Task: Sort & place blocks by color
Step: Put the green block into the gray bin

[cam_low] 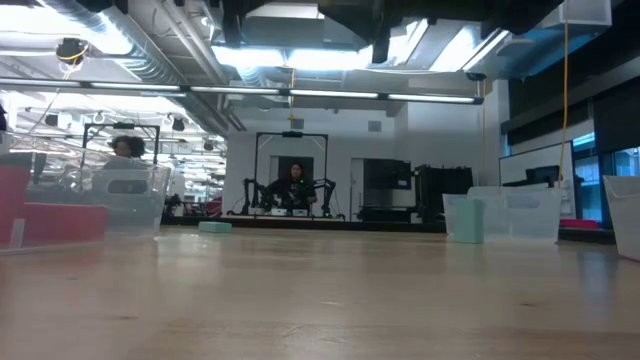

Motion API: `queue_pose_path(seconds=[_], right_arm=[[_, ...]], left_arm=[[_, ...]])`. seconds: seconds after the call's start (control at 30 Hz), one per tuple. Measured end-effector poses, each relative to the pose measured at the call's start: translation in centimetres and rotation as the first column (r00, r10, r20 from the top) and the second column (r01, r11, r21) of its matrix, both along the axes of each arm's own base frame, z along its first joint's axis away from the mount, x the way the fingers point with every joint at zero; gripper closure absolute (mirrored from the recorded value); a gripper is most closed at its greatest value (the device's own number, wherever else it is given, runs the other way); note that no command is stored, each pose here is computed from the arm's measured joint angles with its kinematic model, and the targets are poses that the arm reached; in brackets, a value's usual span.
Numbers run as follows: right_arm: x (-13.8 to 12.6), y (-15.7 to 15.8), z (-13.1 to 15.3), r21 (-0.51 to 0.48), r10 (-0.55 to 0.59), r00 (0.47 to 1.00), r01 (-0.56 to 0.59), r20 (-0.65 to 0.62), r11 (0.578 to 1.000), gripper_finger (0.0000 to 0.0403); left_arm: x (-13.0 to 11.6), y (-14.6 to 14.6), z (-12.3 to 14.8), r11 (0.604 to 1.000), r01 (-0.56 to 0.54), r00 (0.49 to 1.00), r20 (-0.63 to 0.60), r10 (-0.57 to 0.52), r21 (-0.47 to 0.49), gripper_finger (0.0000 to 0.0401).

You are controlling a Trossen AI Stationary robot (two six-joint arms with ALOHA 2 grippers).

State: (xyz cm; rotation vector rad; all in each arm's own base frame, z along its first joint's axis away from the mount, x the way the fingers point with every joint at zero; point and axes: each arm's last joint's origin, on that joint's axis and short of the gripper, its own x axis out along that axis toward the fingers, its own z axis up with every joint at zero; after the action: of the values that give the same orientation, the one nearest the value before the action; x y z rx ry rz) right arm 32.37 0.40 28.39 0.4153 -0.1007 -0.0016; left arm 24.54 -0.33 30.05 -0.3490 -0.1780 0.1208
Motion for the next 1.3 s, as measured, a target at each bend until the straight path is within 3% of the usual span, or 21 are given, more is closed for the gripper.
queue_pose_path(seconds=[0.13,0.37,0.6,0.73,1.0,1.3], right_arm=[[0.0,-0.1,0.0,-0.001,-0.029,1.000,0.029,0.006,1.000,0.0164],[0.0,0.0,-0.1,0.005,-0.013,1.000,0.013,-0.007,1.000,0.0250],[0.0,0.0,-0.1,0.024,0.012,1.000,-0.012,-0.005,1.000,0.0291],[0.0,0.1,0.0,0.037,0.022,1.000,-0.022,-0.003,0.999,0.0339],[-0.5,0.0,0.5,0.023,0.022,1.000,-0.021,-0.020,1.000,0.0343],[-4.1,0.0,1.5,-0.071,0.027,0.968,-0.046,-0.250,0.996,0.0343]], left_arm=[[0.5,0.0,-0.5,1.000,0.004,1.000,-0.015,-0.004,-0.005,0.0356],[0.5,0.1,-0.2,1.000,-0.014,1.000,0.018,0.014,-0.001,0.0356],[0.5,0.1,-0.2,1.000,-0.004,1.000,0.023,0.004,0.001,0.0356],[0.5,0.0,-0.1,1.000,0.029,0.999,0.027,-0.028,-0.004,0.0353],[0.1,0.0,0.1,0.998,0.032,0.999,0.009,-0.033,0.053,0.0283],[-3.4,0.3,1.0,0.998,-0.023,0.993,-0.118,0.030,0.061,0.0260]])
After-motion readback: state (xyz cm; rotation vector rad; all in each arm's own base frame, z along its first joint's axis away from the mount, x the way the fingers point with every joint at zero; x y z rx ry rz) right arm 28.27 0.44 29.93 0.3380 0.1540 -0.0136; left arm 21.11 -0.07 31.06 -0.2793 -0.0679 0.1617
